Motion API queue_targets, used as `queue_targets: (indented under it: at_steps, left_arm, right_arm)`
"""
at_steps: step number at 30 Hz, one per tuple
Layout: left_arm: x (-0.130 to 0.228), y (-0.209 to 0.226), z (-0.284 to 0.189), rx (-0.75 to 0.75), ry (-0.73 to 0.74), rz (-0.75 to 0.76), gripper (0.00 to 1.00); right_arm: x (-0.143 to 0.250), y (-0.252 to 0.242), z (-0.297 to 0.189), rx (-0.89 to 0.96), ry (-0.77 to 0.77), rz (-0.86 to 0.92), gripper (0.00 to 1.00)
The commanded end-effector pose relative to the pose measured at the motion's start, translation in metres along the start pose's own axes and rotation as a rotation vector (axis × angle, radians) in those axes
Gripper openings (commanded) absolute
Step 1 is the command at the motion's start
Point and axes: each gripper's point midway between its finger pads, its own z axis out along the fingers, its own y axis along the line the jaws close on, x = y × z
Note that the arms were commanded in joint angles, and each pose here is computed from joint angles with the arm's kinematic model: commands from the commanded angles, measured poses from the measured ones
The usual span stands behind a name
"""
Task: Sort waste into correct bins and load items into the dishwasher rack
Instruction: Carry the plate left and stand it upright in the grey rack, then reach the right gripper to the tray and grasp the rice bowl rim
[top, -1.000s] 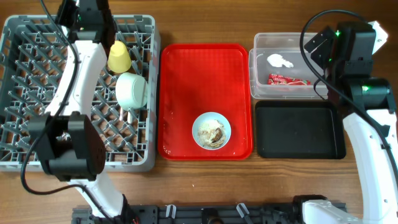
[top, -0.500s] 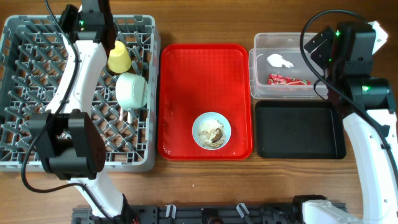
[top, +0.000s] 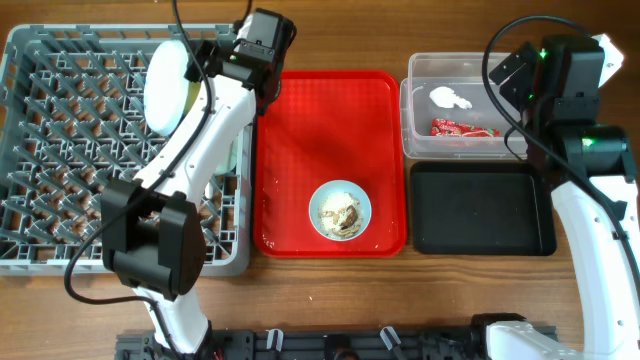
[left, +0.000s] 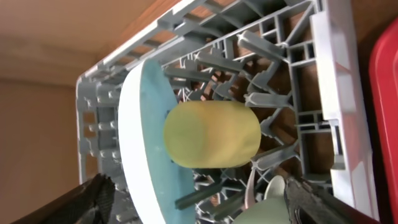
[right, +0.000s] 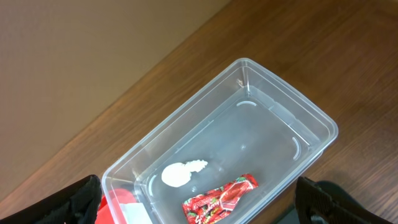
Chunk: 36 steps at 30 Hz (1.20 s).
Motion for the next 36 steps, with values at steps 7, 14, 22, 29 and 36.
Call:
queue_targets:
  at_steps: [7, 14, 22, 29, 36]
  left_arm:
    - [-0.020, 0.137, -0.149, 0.783, -0.314, -0.955, 1.00]
    - [0.105, 0.244, -0.108, 0.514, -0.139, -1.318, 1.00]
    - [0.125, 0.252, -0.098, 0.474, -0.093, -1.364, 1.00]
    - [0.125, 0.252, -0.098, 0.474, -0.093, -1.364, 1.00]
    - [0.125, 0.252, -0.098, 0.474, -0.093, -1.364, 1.00]
  right_arm:
    - [0.002, -0.002, 0.004, 0.016, 0.001, -0.016, 1.00]
    - [0.002, -0.002, 0.004, 0.015, 0.000, -0.013, 1.00]
    - [0.025, 0.020, 0.001, -0.118, 0.131, 0.032, 1.00]
    - [0.192, 0.052, -0.040, -0.290, 0.820, -0.167, 1.00]
    - [0.367, 0.091, -0.102, -0.383, 0.999, -0.810, 1.00]
